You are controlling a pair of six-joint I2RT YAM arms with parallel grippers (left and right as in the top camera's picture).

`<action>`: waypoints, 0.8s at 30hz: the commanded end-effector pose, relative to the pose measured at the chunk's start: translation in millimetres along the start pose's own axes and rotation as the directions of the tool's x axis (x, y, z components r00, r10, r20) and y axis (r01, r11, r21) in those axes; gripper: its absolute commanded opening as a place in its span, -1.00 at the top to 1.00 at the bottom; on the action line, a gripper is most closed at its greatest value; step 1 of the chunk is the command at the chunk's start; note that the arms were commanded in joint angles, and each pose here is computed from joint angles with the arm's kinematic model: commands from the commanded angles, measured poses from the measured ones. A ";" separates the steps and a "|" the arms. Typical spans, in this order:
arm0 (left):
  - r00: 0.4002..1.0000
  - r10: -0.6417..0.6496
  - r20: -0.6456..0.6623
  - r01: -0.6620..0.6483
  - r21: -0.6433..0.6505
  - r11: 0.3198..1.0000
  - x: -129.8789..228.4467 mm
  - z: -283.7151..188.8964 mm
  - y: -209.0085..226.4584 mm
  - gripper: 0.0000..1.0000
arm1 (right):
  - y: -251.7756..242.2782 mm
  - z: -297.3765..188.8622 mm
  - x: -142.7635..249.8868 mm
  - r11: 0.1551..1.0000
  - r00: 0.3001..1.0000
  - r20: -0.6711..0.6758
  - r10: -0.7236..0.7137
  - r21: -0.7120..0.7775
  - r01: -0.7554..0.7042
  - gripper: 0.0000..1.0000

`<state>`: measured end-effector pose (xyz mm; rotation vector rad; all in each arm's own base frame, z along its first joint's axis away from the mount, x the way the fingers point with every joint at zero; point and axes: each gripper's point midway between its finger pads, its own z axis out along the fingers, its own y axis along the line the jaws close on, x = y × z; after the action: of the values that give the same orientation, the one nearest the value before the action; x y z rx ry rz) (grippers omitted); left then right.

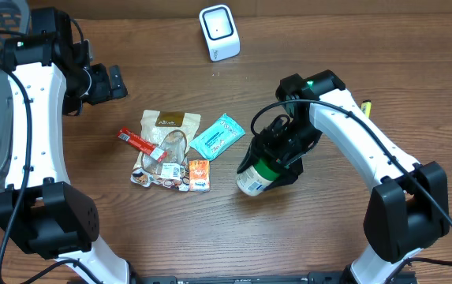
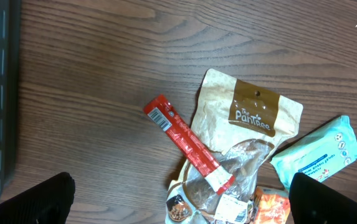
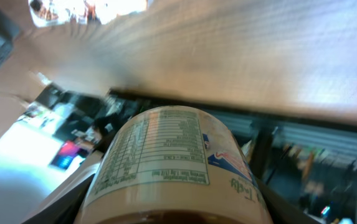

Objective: Scan the item barcode
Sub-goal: 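Carry the jar to the white scanner and hold it there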

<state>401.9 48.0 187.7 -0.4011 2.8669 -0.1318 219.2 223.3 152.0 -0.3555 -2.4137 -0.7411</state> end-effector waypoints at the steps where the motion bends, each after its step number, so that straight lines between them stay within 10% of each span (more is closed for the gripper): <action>1: 1.000 0.015 0.002 -0.015 0.008 1.000 0.6 -1.0 -2.3 -0.99 | -11.4 -11.2 -24.7 0.993 0.985 0.158 -0.071 0.110 0.054 0.41; 8: 1.000 0.015 0.002 -0.015 0.008 1.000 0.7 -1.0 -2.4 -0.99 | -26.2 -32.0 -80.9 0.955 0.896 0.402 -0.189 0.288 0.072 0.41; 16: 1.000 0.015 0.002 -0.015 0.008 1.000 0.7 -1.0 -2.4 -1.00 | -8.9 -76.4 -144.0 0.912 0.673 0.652 -0.350 0.400 0.086 0.93; 24: 1.000 0.015 0.002 -0.015 0.008 1.000 0.6 -1.0 -2.3 -1.00 | 31.7 -123.9 -120.6 0.876 0.591 0.662 -0.462 0.445 0.186 0.93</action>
<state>401.8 48.0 187.6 -0.4006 2.8674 -0.1317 360.4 164.0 120.8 -0.1460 -3.2846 -0.2649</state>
